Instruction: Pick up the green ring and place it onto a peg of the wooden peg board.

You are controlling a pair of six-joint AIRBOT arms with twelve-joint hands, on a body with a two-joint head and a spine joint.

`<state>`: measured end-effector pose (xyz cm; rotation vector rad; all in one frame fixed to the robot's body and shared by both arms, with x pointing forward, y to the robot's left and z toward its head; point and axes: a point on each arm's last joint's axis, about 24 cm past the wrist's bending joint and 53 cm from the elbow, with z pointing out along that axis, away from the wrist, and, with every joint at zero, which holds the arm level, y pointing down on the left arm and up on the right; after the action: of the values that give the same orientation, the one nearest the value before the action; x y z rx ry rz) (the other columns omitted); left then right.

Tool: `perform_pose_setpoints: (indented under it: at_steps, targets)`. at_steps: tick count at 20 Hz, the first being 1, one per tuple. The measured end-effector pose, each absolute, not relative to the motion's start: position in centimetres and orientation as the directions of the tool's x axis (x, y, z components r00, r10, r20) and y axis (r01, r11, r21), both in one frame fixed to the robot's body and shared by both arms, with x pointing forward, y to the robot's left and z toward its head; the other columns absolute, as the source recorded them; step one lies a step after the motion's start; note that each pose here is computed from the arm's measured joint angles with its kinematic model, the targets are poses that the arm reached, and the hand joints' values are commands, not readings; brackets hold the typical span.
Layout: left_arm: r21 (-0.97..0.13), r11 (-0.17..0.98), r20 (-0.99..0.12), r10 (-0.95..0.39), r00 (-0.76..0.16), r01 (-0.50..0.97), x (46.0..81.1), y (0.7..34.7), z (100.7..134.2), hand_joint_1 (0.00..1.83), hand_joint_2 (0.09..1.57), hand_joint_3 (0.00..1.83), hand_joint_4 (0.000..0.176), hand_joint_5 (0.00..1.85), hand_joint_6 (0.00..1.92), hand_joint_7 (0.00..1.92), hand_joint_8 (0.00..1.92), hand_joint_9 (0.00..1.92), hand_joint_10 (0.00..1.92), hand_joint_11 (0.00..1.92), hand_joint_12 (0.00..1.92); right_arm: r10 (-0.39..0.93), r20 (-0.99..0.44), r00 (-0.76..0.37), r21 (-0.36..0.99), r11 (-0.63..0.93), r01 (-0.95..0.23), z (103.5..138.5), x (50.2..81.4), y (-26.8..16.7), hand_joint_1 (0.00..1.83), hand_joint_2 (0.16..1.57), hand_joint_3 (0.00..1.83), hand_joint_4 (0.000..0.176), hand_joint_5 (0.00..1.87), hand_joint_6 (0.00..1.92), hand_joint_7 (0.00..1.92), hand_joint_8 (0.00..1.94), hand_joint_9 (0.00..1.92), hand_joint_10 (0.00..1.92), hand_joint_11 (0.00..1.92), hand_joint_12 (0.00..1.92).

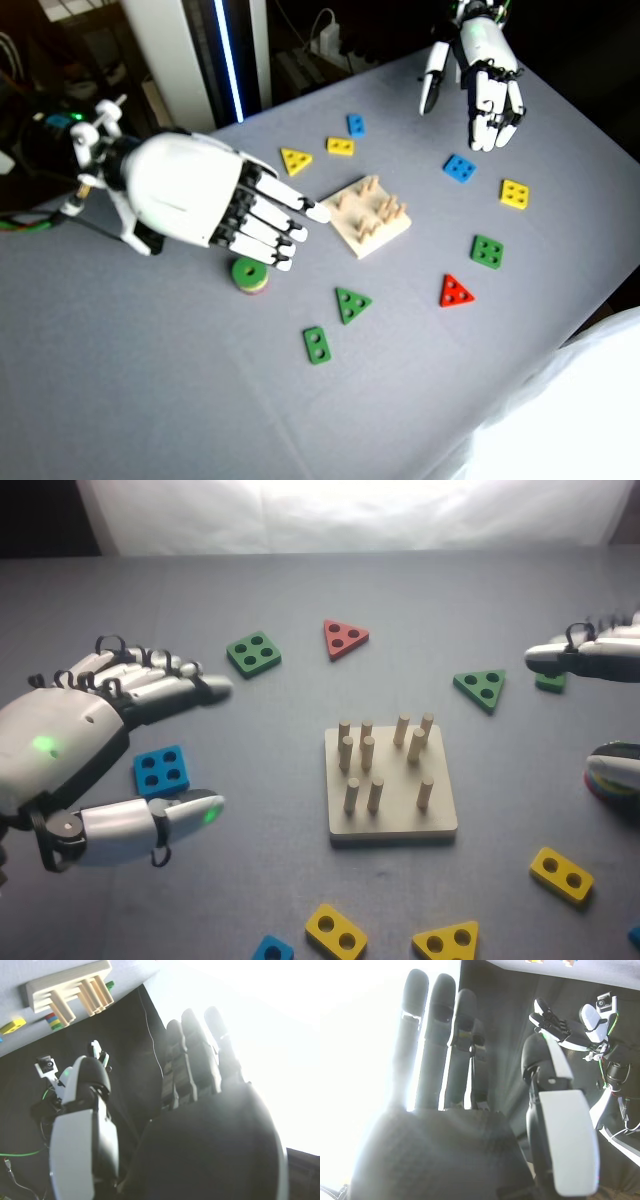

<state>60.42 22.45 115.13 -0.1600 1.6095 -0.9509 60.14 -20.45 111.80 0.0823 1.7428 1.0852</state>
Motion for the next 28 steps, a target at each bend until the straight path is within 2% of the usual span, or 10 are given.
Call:
perform_pose_setpoints:
  at_steps: [1,6,7,8,12,15,17,20,22,28]
  targets:
    - [-0.645,0.657,-0.763,-0.573,-0.298,0.391,60.3,22.3,115.0,0.52,1.08,0.00,0.102,0.47,0.00,0.28,0.00,0.20,0.01,0.00,0.35,0.516,-0.722,-0.460,0.690,0.590,-0.421,111.9,60.1,-20.4,0.84,1.13,0.00,0.101,0.36,0.00,0.31,0.00,0.37,0.00,0.11,0.81]
    - [-0.648,0.658,-0.761,-0.575,-0.299,0.383,60.5,22.5,114.9,0.54,1.08,0.00,0.100,0.47,0.00,0.30,0.00,0.22,0.00,0.00,0.33,0.461,-0.737,-0.494,0.660,0.648,-0.380,109.7,60.2,-21.0,0.78,0.97,0.00,0.134,0.24,0.00,0.28,0.00,0.38,0.00,0.06,1.00]
    - [-0.647,0.659,-0.762,-0.574,-0.300,0.384,60.5,22.5,114.9,0.55,1.08,0.00,0.101,0.47,0.00,0.29,0.00,0.21,0.00,0.00,0.31,0.449,-0.738,-0.504,0.654,0.659,-0.371,109.2,60.2,-21.2,0.77,0.95,0.00,0.160,0.20,0.00,0.26,0.00,0.38,0.00,0.06,1.01]
    - [-0.649,0.656,-0.760,-0.577,-0.300,0.384,60.5,22.4,114.8,0.57,1.07,0.00,0.096,0.48,0.00,0.30,0.00,0.23,0.00,0.00,0.34,0.440,-0.738,-0.511,0.649,0.668,-0.363,108.8,60.1,-21.4,0.77,0.93,0.00,0.161,0.18,0.00,0.24,0.00,0.38,0.00,0.08,0.98]
    - [-0.660,0.651,-0.751,-0.582,-0.312,0.375,60.5,22.4,114.4,0.58,1.08,0.00,0.098,0.45,0.00,0.33,0.00,0.24,0.00,0.00,0.39,0.401,-0.760,-0.512,0.604,0.727,-0.328,107.3,60.4,-22.5,0.86,0.88,0.00,0.140,0.21,0.01,0.26,0.01,0.42,0.01,0.15,0.93]
    - [-0.661,0.649,-0.750,-0.580,-0.318,0.376,60.5,22.2,114.3,0.64,1.07,0.00,0.101,0.45,0.00,0.36,0.00,0.27,0.01,0.00,0.46,0.378,-0.767,-0.518,0.575,0.764,-0.295,106.4,61.1,-23.9,0.92,0.87,0.00,0.156,0.19,0.00,0.23,0.00,0.40,0.00,0.16,0.84]
    - [-0.665,0.644,-0.747,-0.581,-0.324,0.378,60.4,22.2,114.2,0.63,1.08,0.00,0.102,0.44,0.00,0.35,0.00,0.27,0.00,0.00,0.43,0.361,-0.771,-0.525,0.555,0.786,-0.273,105.8,61.3,-24.6,0.95,0.86,0.00,0.136,0.21,0.01,0.25,0.01,0.40,0.01,0.15,0.89]
    - [-0.677,0.636,-0.736,-0.591,-0.330,0.370,60.6,22.3,114.1,0.65,1.08,0.00,0.098,0.48,0.00,0.38,0.00,0.31,0.01,0.00,0.50,0.342,-0.782,-0.521,0.525,0.813,-0.253,105.1,61.5,-25.2,1.02,0.86,0.00,0.142,0.25,0.00,0.35,0.00,0.53,0.02,0.27,0.99]
    - [-0.677,0.636,-0.736,-0.590,-0.330,0.371,60.6,22.2,114.1,0.63,1.09,0.00,0.111,0.46,0.00,0.37,0.00,0.31,0.00,0.00,0.50,0.344,-0.777,-0.526,0.530,0.810,-0.252,104.8,61.4,-24.9,1.01,0.87,0.00,0.150,0.29,0.00,0.40,0.00,0.57,0.01,0.24,0.95]
    - [-0.694,0.621,-0.720,-0.602,-0.345,0.364,60.5,21.9,113.7,0.72,1.08,0.00,0.079,0.56,0.01,0.42,0.01,0.35,0.01,0.00,0.53,0.345,-0.771,-0.535,0.531,0.812,-0.241,103.8,61.6,-24.8,1.03,0.92,0.00,0.119,0.42,0.01,0.52,0.00,0.65,0.00,0.33,0.94]
